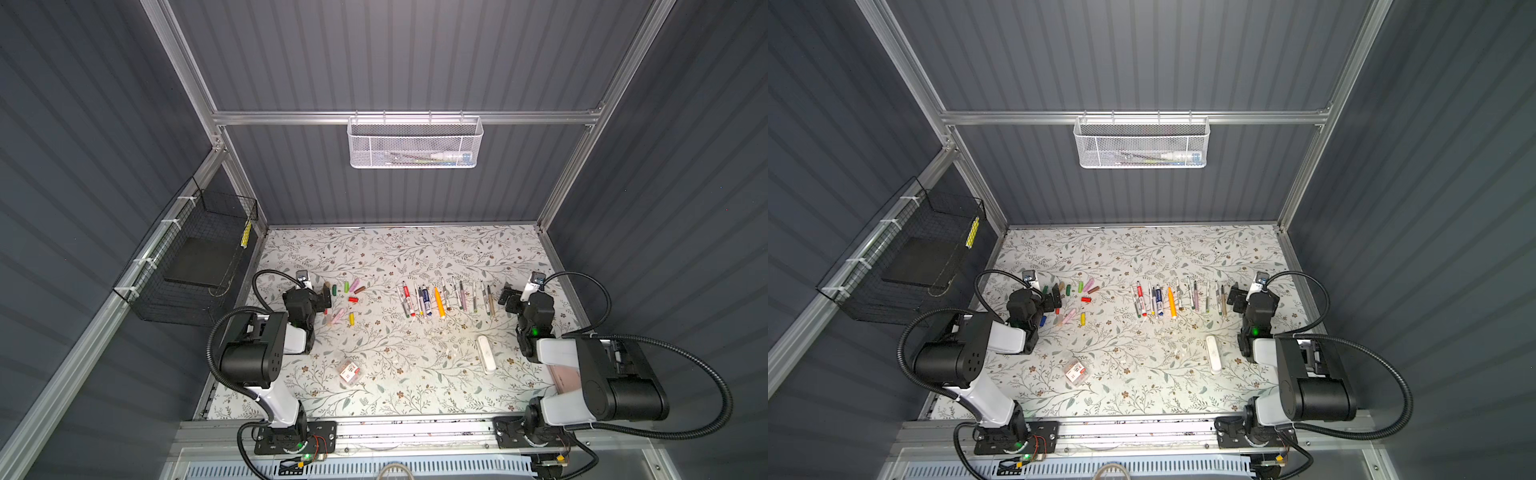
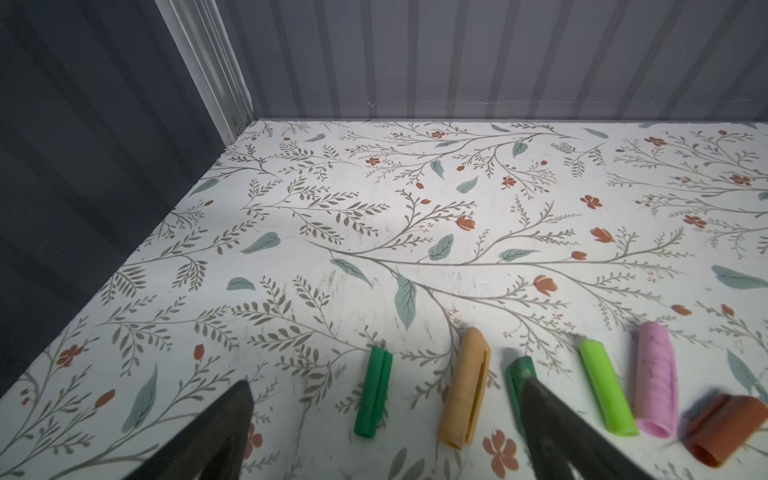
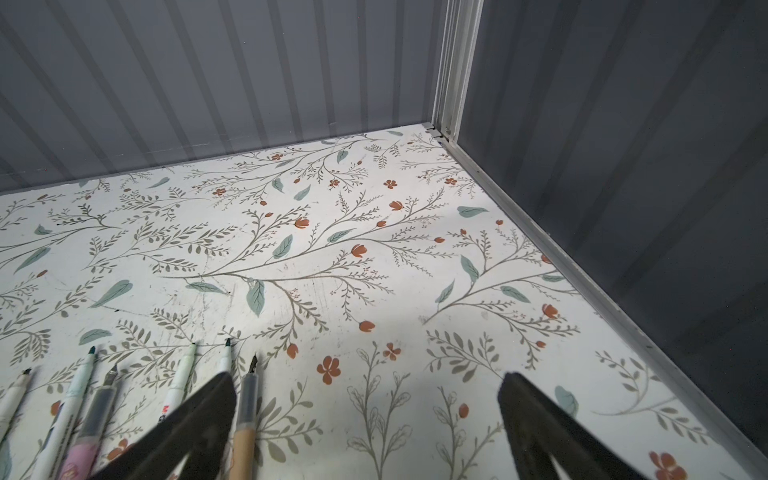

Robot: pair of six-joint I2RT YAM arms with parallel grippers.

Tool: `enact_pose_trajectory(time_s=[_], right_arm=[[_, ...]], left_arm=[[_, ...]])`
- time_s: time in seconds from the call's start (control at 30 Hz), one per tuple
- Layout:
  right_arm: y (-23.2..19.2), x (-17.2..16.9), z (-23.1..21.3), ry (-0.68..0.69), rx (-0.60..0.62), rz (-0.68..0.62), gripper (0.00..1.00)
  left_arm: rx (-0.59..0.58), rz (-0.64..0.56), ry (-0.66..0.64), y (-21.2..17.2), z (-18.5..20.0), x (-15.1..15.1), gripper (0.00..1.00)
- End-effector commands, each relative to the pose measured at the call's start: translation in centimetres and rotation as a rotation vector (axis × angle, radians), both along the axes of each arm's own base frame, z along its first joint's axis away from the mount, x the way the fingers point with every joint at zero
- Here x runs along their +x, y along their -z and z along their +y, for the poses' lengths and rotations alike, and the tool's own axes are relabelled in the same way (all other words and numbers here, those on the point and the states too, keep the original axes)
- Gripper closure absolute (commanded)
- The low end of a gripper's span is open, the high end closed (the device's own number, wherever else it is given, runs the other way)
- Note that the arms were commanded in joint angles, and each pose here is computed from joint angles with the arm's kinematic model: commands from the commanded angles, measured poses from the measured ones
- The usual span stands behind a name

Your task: Open the pen caps

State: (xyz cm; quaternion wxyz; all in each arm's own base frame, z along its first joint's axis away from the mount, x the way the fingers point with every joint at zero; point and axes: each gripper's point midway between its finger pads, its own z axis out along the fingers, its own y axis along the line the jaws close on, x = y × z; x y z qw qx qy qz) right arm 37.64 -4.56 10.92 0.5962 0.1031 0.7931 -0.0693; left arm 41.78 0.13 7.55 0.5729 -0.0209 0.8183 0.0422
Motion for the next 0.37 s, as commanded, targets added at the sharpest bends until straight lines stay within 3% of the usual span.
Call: enact_pose_trajectory(time_s=[0.0,0.33], right_arm=[[-1.03,0.23,-0.01,0.000,0.010,-0.042,0.01],[-0.99,0.31,0.02,-0.001,0.009,-0.038,0.01]], left_arm=[[0.001,0.037,-0.027,0.90,0.48,-0.25,0.00],[0.002,0.031,-0.007,0.81,0.18,-0.38,0.00]])
